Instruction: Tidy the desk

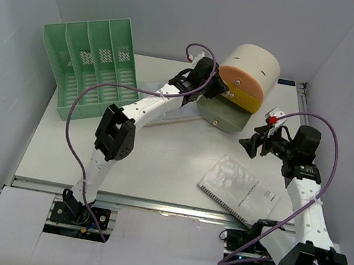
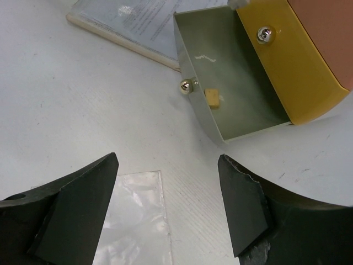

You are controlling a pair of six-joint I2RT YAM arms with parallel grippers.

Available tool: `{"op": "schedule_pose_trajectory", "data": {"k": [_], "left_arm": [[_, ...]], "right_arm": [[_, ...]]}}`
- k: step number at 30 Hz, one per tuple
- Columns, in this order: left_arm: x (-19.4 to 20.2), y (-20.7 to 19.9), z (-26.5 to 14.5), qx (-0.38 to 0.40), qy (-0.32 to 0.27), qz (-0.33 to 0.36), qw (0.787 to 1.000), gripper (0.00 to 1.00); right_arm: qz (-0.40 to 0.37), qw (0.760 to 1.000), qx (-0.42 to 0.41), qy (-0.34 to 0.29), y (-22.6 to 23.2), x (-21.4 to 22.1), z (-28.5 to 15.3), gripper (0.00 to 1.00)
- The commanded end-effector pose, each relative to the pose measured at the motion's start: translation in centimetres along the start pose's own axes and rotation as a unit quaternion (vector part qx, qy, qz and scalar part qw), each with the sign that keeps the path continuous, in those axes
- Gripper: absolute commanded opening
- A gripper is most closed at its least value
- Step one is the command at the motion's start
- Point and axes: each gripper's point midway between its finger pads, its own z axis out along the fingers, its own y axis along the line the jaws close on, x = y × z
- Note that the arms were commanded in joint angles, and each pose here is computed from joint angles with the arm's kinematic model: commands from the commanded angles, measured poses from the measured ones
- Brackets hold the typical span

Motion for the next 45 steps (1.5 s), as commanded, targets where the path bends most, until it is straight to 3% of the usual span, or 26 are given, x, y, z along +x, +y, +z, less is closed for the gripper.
{"op": "schedule_pose_trajectory", "data": {"k": [1, 4, 7, 10, 12, 15, 16, 18, 19, 22, 24, 25, 30, 35, 37, 45], "left_arm": [[0.2, 0.5, 0.8, -0.010, 0.025, -0.039, 0.999, 0.35], [0.6, 1.4, 1.2, -0.015, 0.035, -0.041, 0.998, 0.43], [0.6, 1.2, 1.2, -0.007, 0.043, -0.028, 0.999, 0.63], [0.6, 0.1, 0.6, 0.019, 0.056, -0.007, 0.998, 0.69], [-0.2, -1.4, -0.5, 0.044, 0.050, 0.020, 0.998, 0.71], [-1.1, -2.8, -2.3, 0.077, 0.039, 0.062, 0.994, 0.71], [-1.1, -2.5, -2.7, 0.084, 0.037, 0.089, 0.992, 0.71], [-2.2, -3.6, -6.0, 0.118, 0.019, 0.161, 0.980, 0.69], [-2.3, -3.5, -7.6, 0.127, 0.012, 0.179, 0.976, 0.68], [-3.2, -1.3, -11.8, 0.143, -0.028, 0.268, 0.952, 0.66], [-3.0, 1.3, -14.9, 0.145, -0.037, 0.310, 0.939, 0.67], [-1.5, 4.3, -15.4, 0.130, -0.016, 0.323, 0.937, 0.71], [-1.7, 9.1, -22.8, 0.107, -0.053, 0.419, 0.900, 0.83], [-1.0, 15.5, -26.3, 0.053, -0.084, 0.474, 0.875, 0.91], [-1.6, 16.5, -27.5, 0.031, -0.104, 0.483, 0.869, 0.93], [-1.8, 17.2, -28.1, 0.019, -0.106, 0.486, 0.867, 0.96]], "right_arm": [[-0.037, 0.999, -0.013, -0.027, 0.5, -1.2, -0.5, 0.80], [-0.035, 0.999, -0.015, -0.024, 0.5, -0.9, -0.3, 0.80], [-0.040, 0.999, -0.031, -0.016, 0.9, -0.4, -0.2, 0.80], [-0.093, 0.988, -0.117, -0.027, 3.6, 0.3, -0.2, 0.81], [-0.117, 0.971, -0.206, -0.026, 7.0, 1.7, -0.5, 0.80], [-0.256, 0.923, -0.283, -0.046, 10.1, 3.2, -0.7, 0.74], [-0.304, 0.907, -0.287, -0.052, 10.0, 3.4, -0.4, 0.68], [-0.342, 0.884, -0.317, -0.027, 10.7, 4.9, 0.4, 0.47], [-0.342, 0.882, -0.324, -0.003, 10.5, 5.3, 1.1, 0.37], [-0.344, 0.878, -0.330, 0.042, 10.3, 5.5, 3.8, 0.24], [-0.337, 0.888, -0.304, 0.078, 10.0, 5.6, 6.4, 0.18], [-0.314, 0.902, -0.268, 0.126, 8.9, 6.7, 7.2, 0.16], [-0.318, 0.912, -0.187, 0.181, 7.6, 7.2, 12.8, 0.18], [-0.295, 0.920, -0.062, 0.249, 3.1, 8.2, 16.2, 0.20], [-0.295, 0.913, 0.016, 0.280, -0.1, 8.2, 17.1, 0.23], [-0.282, 0.897, 0.207, 0.272, -8.2, 4.6, 19.1, 0.36]]}}
